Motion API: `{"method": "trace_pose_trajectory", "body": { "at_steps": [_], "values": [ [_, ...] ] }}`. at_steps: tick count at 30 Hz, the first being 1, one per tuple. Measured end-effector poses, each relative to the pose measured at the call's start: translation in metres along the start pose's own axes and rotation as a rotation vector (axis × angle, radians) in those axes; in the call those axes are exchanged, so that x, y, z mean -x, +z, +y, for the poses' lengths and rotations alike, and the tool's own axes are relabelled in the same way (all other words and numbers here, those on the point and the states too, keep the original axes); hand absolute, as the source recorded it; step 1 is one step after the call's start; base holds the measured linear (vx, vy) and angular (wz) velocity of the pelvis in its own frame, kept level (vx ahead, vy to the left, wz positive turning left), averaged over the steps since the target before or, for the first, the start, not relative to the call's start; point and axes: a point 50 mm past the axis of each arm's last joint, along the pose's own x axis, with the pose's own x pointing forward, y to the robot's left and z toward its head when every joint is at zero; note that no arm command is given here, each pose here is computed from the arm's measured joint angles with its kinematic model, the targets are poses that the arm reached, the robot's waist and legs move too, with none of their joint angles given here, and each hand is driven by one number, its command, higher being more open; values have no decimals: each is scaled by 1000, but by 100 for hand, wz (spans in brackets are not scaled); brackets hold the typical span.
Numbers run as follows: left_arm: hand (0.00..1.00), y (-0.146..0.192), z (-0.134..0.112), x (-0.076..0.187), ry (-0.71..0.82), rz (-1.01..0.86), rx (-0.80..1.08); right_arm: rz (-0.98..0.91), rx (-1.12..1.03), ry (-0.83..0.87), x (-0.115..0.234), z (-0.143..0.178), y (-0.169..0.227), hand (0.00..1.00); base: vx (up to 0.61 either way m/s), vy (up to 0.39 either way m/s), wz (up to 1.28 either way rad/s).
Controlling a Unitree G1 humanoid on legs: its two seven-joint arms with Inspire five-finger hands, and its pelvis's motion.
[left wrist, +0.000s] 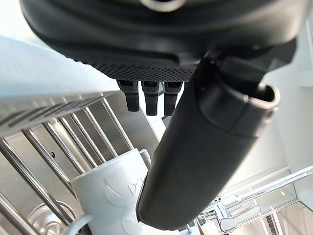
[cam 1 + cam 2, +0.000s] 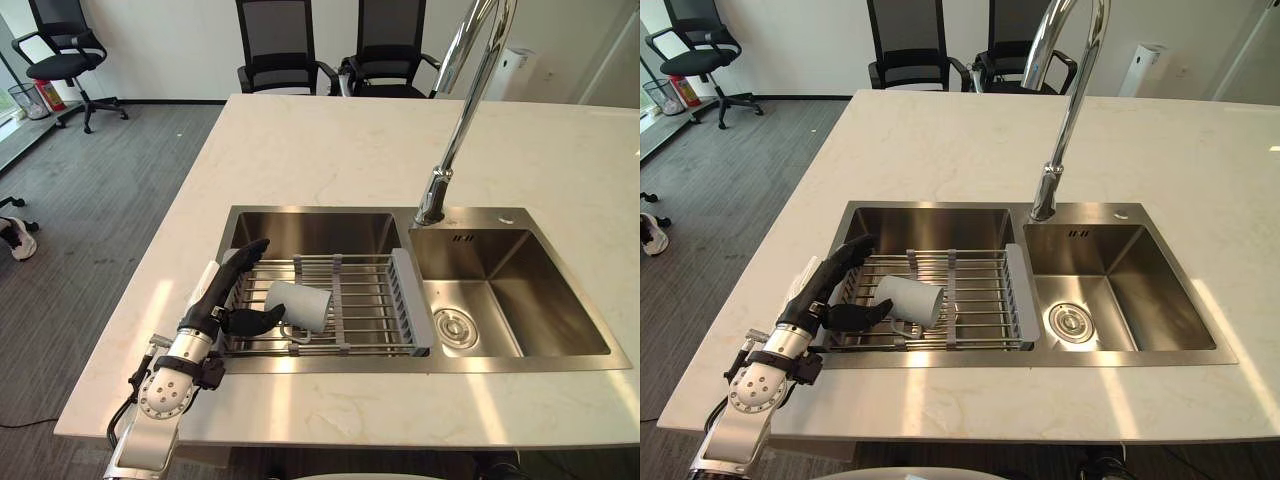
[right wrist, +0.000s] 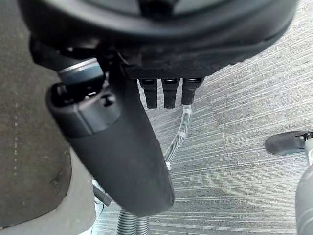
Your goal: Walk over to the sink, pick up the cup, carry it to the dishwasher, place the cup inside the dishwasher, then close the dishwasher door
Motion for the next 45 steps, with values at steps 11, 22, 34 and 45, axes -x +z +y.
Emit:
{"method": "trace_pose_trajectory", "body": {
  "at_steps": [11,22,34,45],
  "values": [
    [90,5,4,3,-94,-7,-250,1,27,13,0,-2,1,90,0,0,0],
    [90,18,-13,1,-201,-104,-374,2,29,13,0,-2,0,90,0,0,0],
    [90,10,-25,-6,-302,-100,-481,2,43,27,0,1,0,90,0,1,-7],
    [30,-9,-7,-24,-258,-6,-501,-5,46,35,0,0,3,90,-7,-6,-5]
  ]
}}
